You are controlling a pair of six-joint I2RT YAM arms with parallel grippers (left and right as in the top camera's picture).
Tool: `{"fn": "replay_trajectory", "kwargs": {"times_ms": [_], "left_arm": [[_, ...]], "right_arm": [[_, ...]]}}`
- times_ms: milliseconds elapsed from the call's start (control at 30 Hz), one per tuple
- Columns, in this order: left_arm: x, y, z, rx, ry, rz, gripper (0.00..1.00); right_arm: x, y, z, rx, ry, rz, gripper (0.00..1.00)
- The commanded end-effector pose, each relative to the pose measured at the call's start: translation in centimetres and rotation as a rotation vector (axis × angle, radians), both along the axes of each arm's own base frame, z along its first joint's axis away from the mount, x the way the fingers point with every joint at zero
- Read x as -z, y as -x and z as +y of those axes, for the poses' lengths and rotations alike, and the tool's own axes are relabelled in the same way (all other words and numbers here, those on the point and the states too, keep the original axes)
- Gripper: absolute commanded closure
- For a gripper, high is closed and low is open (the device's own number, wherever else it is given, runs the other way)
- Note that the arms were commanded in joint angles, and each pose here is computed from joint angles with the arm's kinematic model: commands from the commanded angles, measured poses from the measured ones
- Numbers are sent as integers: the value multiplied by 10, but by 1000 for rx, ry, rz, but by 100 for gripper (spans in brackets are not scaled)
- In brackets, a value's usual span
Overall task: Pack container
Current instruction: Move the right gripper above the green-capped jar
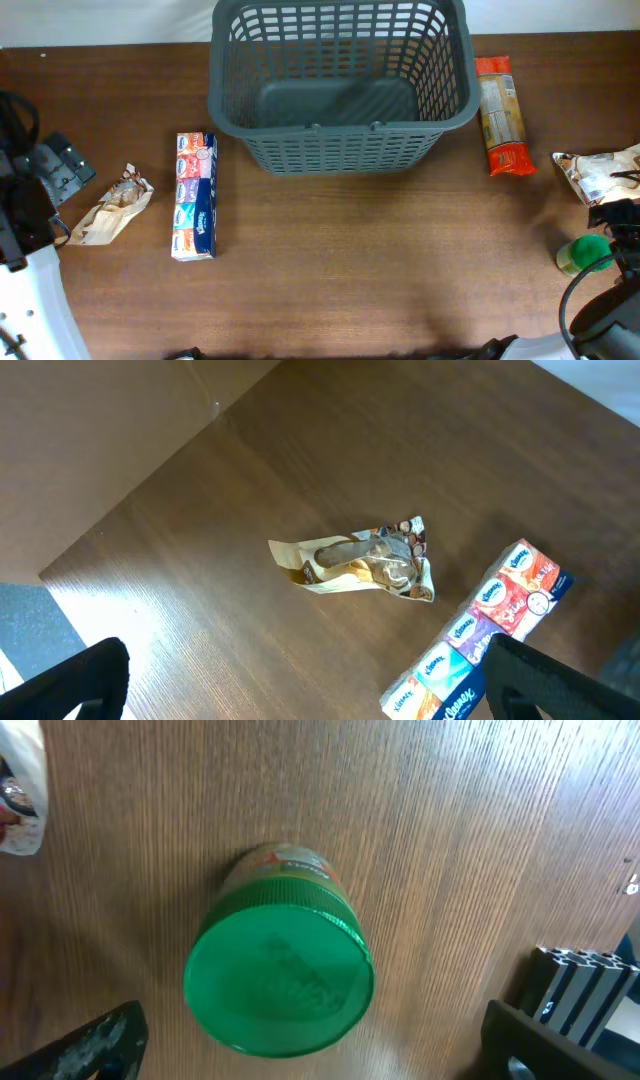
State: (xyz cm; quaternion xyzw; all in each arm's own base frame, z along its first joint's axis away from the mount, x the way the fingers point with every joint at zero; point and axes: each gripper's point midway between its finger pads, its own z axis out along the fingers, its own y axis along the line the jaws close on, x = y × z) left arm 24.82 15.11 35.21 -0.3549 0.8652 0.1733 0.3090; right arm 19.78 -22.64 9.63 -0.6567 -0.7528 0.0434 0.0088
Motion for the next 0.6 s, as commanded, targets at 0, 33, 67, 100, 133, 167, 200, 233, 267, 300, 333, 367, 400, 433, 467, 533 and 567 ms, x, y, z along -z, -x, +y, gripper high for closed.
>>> {"fn": "replay_trajectory", "kwargs": {"times_ms": [0,33,67,100,133,167,200,233,267,300,333,367,400,433,467,533,567], "left_arm": [[1,0,1,-9,13,-2,1],[1,0,1,-9,13,-2,1],[1,0,1,-9,13,-2,1],[2,0,0,-9,13,-1,1],[2,1,0,-9,14,1,1],[2,1,0,-9,14,1,1],[2,1,0,-9,14,2,1],[2,1,0,-9,15,5,1],[3,2,0,-9,17,9,1],[3,3,0,-9,18,12,1],[4,3,-1,-10,19,16,1],[5,4,-1,-10,20,20,1],[5,4,-1,-10,21,20,1],[5,4,-1,-10,21,21,1],[5,5,-1,-10,21,22,1],[5,5,-1,-10,21,22,1],[5,5,-1,-10,21,22,1]], "right_arm": [[5,3,1,15,-14,13,1],[5,3,1,15,-13,14,1],[5,2,1,15,-10,13,1],[5,2,-1,15,-5,10,1],[6,0,-3,14,4,7,1],[6,0,-4,14,7,4,1],[6,-1,-4,14,11,3,1],[6,-1,-5,14,12,1,1],[6,-1,-4,14,12,1,1],[6,-1,-4,14,12,1,1],[7,-1,-4,13,10,2,1],[11,0,-2,14,2,5,1],[14,2,0,14,-5,7,1],[18,2,2,14,-9,8,1],[21,3,3,14,-11,9,1],[27,5,4,14,-13,12,1],[30,6,5,14,-15,13,1]]}}
